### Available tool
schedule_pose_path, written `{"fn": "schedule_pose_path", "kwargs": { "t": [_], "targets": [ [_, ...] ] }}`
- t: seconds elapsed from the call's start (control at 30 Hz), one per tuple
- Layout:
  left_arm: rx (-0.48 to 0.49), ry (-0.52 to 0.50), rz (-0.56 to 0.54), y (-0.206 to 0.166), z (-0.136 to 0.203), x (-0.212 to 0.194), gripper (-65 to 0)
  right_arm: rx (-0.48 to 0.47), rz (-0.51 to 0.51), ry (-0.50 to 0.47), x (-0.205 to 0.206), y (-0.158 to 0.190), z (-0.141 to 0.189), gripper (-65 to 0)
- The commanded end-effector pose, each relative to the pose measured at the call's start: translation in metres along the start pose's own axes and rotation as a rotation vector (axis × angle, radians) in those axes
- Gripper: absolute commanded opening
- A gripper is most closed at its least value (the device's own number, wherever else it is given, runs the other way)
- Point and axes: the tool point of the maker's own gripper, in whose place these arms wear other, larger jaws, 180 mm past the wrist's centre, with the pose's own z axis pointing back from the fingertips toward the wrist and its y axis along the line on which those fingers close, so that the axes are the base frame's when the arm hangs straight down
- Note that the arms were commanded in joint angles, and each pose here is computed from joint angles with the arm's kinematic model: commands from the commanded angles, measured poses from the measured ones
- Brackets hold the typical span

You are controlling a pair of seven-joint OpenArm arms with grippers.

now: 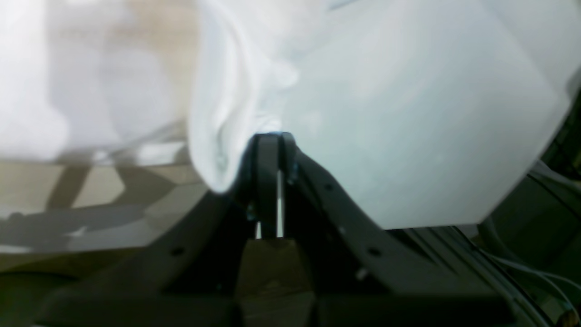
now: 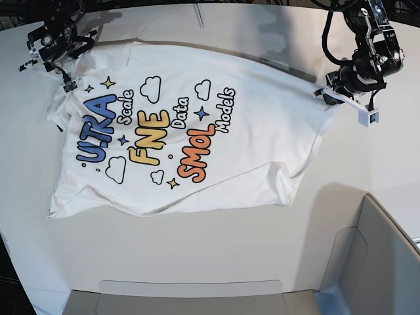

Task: Layout the t-shirt on the table in an organized manner, then fold the t-shirt properly
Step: 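Stretch the t-shirt taut between both grippers and lay it flat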

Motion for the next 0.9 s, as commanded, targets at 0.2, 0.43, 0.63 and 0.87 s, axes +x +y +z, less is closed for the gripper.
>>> {"fn": "schedule_pose_path", "kwargs": {
  "t": [0.2, 0.43, 0.63, 0.87],
  "targets": [
    [0.012, -0.007, -0.009, 0.004, 0.004, 0.000, -65.0, 0.017, 0.026, 0.019, -0.010, 0.008, 0.001, -65.0],
    [0.009, -0.020, -0.011, 0.003, 0.003, 0.003, -65.0, -0.022, -0.053, 0.035, -0.023, -0.014, 0.002, -65.0],
    [0.006, -0.015, 0.001, 0.004, -0.002, 0.005, -65.0, 0.091, -0.071, -0.098, 0.003, 0.003, 0.004, -60.5],
    [0.008, -0.017, 0.003, 0.005, -0.002, 0.006, -65.0, 0.174, -0.083, -0.193, 0.021, 0.016, 0.008, -53.8]
  ]
}}
